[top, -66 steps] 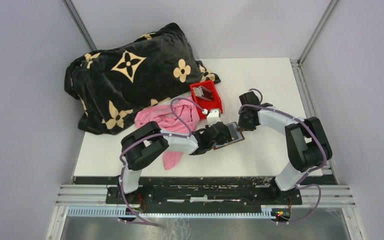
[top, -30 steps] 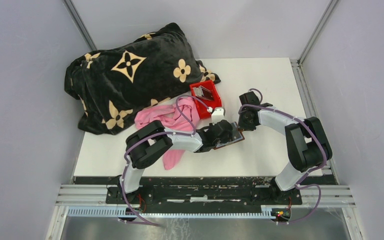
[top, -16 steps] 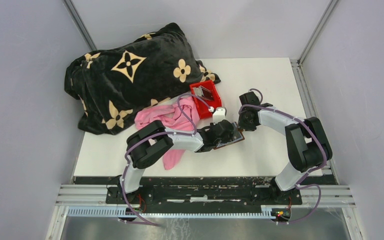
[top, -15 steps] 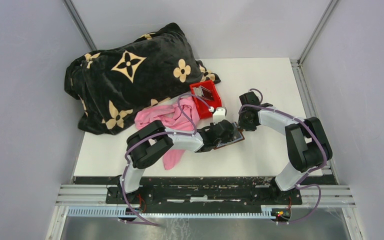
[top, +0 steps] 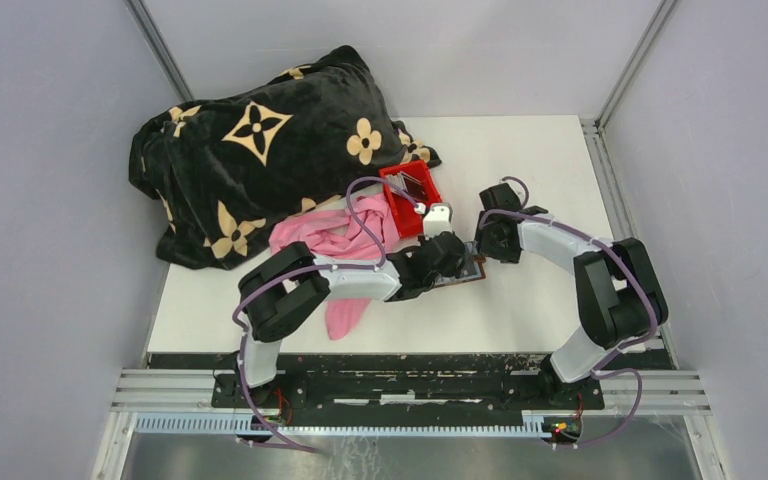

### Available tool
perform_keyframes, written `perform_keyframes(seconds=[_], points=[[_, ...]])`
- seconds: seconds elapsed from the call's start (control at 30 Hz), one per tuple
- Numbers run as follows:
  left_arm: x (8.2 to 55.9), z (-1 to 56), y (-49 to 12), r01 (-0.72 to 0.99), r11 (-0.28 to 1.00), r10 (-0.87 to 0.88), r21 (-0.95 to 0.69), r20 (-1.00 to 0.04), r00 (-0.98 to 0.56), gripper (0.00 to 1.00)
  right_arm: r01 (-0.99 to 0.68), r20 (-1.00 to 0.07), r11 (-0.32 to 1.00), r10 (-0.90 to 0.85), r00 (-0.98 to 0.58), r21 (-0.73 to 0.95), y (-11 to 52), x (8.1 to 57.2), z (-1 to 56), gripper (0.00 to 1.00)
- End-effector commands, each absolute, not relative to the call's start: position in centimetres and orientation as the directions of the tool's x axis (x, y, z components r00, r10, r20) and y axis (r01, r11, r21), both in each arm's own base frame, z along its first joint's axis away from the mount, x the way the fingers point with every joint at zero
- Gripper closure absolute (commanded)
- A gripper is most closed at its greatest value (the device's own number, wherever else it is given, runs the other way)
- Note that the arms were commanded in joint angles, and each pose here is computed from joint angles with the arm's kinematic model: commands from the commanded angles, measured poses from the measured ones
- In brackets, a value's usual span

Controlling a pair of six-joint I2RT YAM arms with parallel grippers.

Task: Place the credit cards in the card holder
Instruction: Insert the credit card into the card holder, then pick up the credit card from the storage box.

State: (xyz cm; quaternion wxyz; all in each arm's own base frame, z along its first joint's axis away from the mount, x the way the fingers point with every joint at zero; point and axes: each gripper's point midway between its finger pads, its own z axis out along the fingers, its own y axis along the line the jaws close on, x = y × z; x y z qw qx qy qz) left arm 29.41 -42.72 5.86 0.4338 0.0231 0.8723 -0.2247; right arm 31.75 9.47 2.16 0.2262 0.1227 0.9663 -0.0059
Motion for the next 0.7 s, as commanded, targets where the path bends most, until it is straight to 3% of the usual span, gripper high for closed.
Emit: perform_keyframes(seconds=[0.0,0.4,0.67], points=[[30.5,10.5,-42.4,0.262,0.891,-0.186,-0.372,-0.823,-0.536,0.91,0.252,-0.492,0.966,0.249,-0.834,0.062,9.4,32.5,4.4,0.36],[29.3,10.6,-36.8,0.195,0.941,-0.137,-0.278,-0.835,-0.533,0.85,0.216,-0.542,0.971,0.236,-0.807,0.101,10.2,33.5,7.3,0.35],[29.0,7.2,-32.6,0.141,0.928,-0.175,-0.344,-0.738,-0.651,0.71,0.147,-0.533,0.986,0.163,-0.83,0.073,11.5,33.4,6.4,0.34]])
